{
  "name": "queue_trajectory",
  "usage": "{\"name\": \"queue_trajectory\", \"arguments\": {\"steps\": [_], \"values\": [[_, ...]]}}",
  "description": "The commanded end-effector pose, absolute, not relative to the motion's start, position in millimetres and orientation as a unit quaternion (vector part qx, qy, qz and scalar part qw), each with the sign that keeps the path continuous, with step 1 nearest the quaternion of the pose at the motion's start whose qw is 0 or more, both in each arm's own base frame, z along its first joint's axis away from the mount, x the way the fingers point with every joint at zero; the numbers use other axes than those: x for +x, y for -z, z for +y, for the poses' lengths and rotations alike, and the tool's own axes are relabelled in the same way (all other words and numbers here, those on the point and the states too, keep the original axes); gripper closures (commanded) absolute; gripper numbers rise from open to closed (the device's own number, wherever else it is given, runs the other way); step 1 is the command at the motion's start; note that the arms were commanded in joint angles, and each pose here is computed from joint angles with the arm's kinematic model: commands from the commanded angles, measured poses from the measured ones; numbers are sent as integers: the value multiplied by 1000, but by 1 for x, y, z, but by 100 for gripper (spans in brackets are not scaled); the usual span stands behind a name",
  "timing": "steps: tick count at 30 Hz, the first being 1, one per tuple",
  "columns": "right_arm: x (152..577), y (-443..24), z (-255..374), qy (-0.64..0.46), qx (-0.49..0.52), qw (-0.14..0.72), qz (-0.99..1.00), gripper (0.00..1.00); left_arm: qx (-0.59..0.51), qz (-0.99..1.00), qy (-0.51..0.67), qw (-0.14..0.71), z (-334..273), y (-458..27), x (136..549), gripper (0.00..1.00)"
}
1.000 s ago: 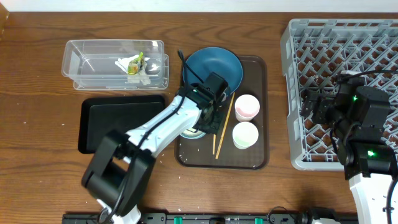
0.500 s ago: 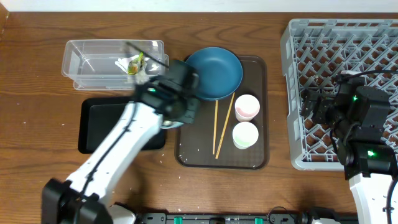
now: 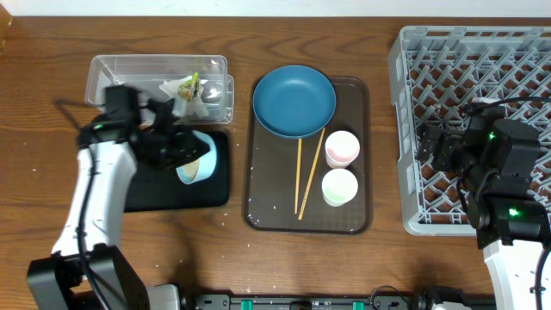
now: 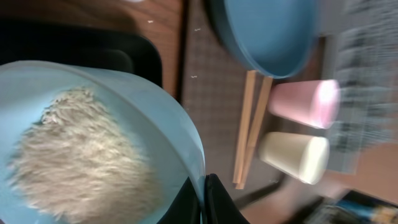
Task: Sort waste into correct bins and load items into the dishwasher rack
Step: 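Lift the bowl over the black tray and tip the rice out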
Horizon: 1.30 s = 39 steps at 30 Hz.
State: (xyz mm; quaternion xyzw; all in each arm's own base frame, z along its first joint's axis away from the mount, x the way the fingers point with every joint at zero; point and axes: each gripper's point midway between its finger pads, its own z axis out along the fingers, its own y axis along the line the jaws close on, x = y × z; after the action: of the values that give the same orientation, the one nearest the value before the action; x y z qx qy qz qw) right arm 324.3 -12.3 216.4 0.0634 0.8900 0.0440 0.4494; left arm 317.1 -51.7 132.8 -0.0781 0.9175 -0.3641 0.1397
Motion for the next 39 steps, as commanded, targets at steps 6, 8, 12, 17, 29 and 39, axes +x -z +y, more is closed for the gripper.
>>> {"name": "queue_trajectory", "arguments": {"steps": [6,8,12,17,29,39], "values": [[327,-225,-5,-50,51,457,886,1,-90,763,601,220,-34,-183,315,94],[327,-225,-5,-50,51,457,886,1,-111,732,633,229,-24,-188,317,94],[327,-225,-5,-50,51,457,886,1,-188,701,658,201,-2,-177,321,94],[326,-224,-5,-50,51,456,887,1,-257,678,670,158,13,-161,323,94],[326,-224,-5,-50,51,456,887,1,-254,689,658,167,18,-155,327,94],[326,-225,-5,-50,51,456,887,1,-228,713,636,186,17,-151,331,94]]}}
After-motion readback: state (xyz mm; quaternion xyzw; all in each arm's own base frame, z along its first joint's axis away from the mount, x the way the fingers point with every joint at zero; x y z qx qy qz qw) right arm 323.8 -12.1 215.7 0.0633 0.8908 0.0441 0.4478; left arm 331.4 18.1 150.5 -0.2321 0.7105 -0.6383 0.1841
